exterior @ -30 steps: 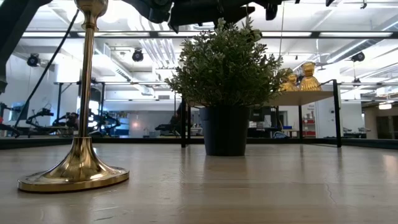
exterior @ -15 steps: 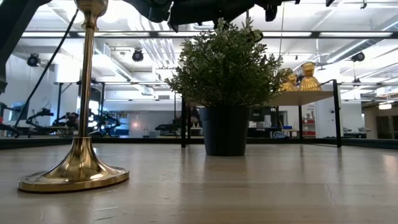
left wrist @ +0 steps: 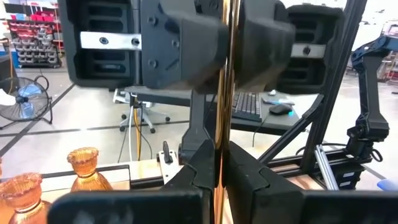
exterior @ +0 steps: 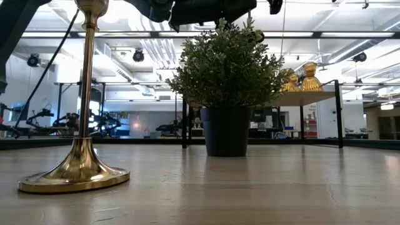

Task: Pick & Place candle stick holders
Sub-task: Put the large top left golden candle holder on the shelf, then put the small golden candle holder on the shelf

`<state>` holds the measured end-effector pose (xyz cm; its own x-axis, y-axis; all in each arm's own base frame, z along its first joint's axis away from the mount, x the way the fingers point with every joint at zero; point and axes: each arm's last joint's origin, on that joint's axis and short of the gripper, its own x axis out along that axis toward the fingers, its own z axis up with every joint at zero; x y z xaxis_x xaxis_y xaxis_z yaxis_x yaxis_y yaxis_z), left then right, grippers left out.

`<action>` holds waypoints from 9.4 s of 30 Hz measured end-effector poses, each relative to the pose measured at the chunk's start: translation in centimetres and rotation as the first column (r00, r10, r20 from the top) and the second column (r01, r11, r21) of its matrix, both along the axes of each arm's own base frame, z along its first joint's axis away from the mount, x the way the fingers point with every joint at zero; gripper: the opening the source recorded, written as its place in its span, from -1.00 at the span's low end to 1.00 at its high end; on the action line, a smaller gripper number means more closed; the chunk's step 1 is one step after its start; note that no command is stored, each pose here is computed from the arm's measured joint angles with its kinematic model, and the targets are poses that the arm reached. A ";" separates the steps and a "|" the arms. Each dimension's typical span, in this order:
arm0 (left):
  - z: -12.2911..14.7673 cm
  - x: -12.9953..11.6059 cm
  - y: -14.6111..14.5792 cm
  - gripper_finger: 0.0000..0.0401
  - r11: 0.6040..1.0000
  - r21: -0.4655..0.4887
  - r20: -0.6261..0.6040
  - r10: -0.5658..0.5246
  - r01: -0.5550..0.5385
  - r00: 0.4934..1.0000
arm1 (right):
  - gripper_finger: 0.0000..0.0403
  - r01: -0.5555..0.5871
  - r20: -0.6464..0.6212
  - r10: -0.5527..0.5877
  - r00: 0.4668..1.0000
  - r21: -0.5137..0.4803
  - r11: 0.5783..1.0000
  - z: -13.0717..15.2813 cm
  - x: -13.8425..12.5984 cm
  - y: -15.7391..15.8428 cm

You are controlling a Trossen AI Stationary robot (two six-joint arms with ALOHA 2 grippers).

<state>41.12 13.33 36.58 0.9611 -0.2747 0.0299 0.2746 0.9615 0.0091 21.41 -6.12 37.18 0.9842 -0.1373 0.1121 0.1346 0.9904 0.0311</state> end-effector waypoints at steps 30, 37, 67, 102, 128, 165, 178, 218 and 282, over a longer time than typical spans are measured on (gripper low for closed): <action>-0.2 0.0 0.1 -0.65 0.999 0.017 -0.011 0.042 -0.042 0.999 | -0.95 0.129 -0.086 -0.133 0.987 -0.053 0.990 3.4 0.7 -0.3; 0.1 -0.5 1.1 0.01 0.995 0.020 -0.003 0.098 -0.097 0.995 | -0.96 0.233 -0.125 -0.239 0.963 -0.066 0.970 3.4 0.4 -0.6; 5.0 -6.7 0.6 0.24 0.742 0.188 0.063 0.645 -0.644 0.761 | -0.96 0.686 -0.165 -0.684 0.711 -0.049 0.726 -0.8 -0.4 -13.0; 7.5 -12.7 -1.4 0.24 0.640 0.178 0.120 0.740 -0.747 0.662 | -0.96 0.768 -0.163 -0.755 0.635 0.025 0.640 -4.9 -1.8 -14.4; 7.5 -12.7 -1.4 0.24 0.640 0.176 0.120 0.740 -0.748 0.662 | -0.86 0.768 -0.185 -0.752 0.633 0.030 0.639 -5.1 -1.8 -14.4; 7.6 -12.8 -1.4 0.25 0.641 0.177 0.120 0.739 -0.747 0.662 | -0.15 0.609 -0.291 -0.557 0.778 0.127 0.783 -2.8 -5.5 -9.4; 7.8 -15.1 -2.6 0.24 0.679 0.236 0.006 0.714 -0.695 0.700 | -0.37 0.210 -0.280 -0.176 0.944 0.096 0.973 -0.9 -7.7 -0.9; -18.0 -25.7 -23.6 0.17 0.977 -0.207 -0.409 -0.033 -0.058 0.912 | -0.60 0.025 -0.221 -0.015 0.975 0.044 0.999 0.0 -8.9 2.5; 1.3 -15.4 -23.5 -0.90 0.988 0.149 -0.169 0.050 -0.024 0.984 | -0.69 0.007 -0.208 0.007 0.978 0.066 0.998 0.0 -7.4 2.3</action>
<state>25.69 -10.14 37.89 0.9578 -0.2282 -0.1748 0.2488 0.9627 0.1061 14.01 -3.83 37.20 0.9850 -0.1376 -0.1043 0.1451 0.9871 0.0680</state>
